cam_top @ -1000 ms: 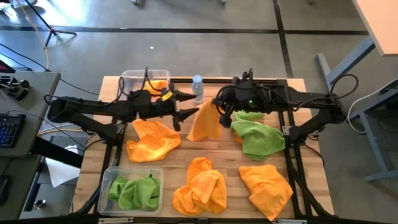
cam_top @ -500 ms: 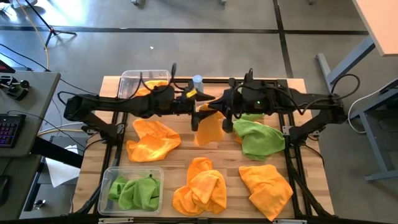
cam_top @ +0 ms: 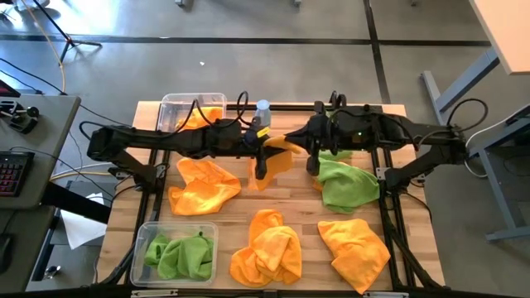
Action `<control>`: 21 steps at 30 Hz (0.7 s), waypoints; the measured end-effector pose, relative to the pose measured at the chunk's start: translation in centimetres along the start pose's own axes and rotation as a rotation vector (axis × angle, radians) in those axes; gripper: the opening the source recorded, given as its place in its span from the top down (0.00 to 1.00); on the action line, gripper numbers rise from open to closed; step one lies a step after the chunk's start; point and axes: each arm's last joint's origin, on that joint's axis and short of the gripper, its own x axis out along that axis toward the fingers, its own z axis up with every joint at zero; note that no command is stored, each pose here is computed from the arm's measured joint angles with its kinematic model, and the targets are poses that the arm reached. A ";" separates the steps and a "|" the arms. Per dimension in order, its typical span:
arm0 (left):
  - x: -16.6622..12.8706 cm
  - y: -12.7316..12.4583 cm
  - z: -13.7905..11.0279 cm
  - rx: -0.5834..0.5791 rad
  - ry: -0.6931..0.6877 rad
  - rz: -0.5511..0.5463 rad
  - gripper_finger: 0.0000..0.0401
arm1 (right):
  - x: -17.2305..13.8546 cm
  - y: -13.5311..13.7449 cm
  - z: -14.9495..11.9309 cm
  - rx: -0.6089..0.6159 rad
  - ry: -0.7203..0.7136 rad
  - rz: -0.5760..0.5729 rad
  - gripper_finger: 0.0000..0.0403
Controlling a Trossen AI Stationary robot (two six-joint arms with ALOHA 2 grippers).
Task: Sort microfiber towel by color & place in baskets
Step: Put the yellow microfiber towel into the top transparent bin
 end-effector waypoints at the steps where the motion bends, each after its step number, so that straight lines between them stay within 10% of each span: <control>1: -0.2 0.0 0.0 0.001 0.006 0.003 0.97 | -0.1 -0.1 -0.2 -0.001 0.017 -0.003 0.99; 21: -11.4 6.4 4.8 0.118 -0.019 0.344 1.00 | -0.6 -0.8 -3.4 0.123 0.331 -0.175 0.71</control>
